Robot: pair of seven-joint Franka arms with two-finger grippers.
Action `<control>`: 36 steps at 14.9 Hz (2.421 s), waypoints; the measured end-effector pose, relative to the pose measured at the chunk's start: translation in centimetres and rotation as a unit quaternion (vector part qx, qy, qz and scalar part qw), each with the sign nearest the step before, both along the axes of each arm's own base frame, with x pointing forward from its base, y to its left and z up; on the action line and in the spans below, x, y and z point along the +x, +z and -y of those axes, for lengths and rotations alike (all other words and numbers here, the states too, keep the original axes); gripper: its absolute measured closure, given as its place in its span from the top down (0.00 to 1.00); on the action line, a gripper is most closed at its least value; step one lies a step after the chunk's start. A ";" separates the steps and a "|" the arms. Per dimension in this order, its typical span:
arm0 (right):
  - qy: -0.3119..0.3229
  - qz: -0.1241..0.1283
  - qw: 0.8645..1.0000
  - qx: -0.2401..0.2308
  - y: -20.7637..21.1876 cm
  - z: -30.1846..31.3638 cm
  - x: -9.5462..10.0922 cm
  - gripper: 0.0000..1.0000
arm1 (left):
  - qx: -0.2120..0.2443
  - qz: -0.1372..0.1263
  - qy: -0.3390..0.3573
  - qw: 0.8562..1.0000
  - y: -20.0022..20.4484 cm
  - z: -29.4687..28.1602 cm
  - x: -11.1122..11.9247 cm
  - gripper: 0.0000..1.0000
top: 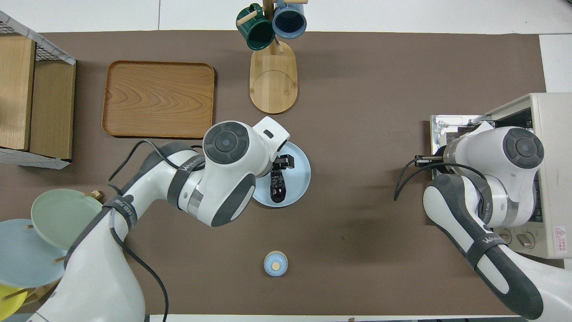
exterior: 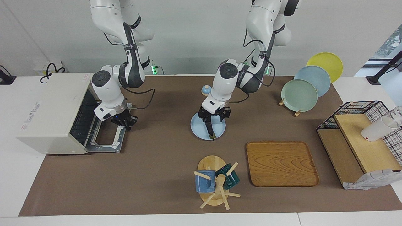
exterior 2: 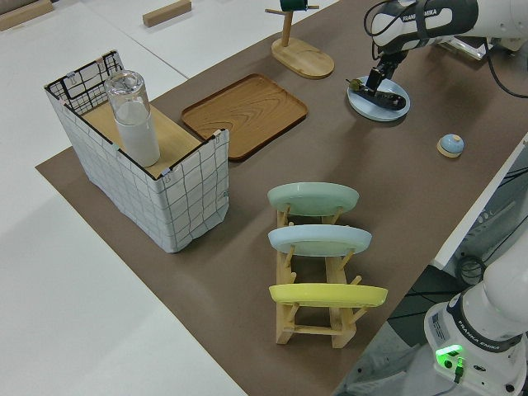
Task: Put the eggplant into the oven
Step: 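Release the eggplant and withdraw the left gripper while the right gripper approaches the plate, then grasp the rim of the blue plate with the right gripper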
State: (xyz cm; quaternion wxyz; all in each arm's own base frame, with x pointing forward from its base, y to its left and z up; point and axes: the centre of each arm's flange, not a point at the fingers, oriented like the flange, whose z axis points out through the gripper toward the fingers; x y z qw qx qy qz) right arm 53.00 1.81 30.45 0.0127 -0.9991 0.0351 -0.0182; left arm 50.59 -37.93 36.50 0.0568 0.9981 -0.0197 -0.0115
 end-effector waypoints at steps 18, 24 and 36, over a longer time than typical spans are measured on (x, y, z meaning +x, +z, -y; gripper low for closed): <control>0.038 0.031 0.998 0.035 11.0 -43.3 0.4 0.21 | 0.037 -0.025 0.004 0.999 20.4 -26.7 7.3 1.00; 0.072 0.071 0.994 0.029 3.8 -48.4 -2.4 0.21 | 0.044 -0.036 0.000 0.998 20.7 -27.7 4.0 1.00; 0.131 0.076 0.988 0.024 -0.2 -47.0 -6.2 0.32 | 0.044 -0.015 0.000 0.999 23.8 -27.9 2.2 1.00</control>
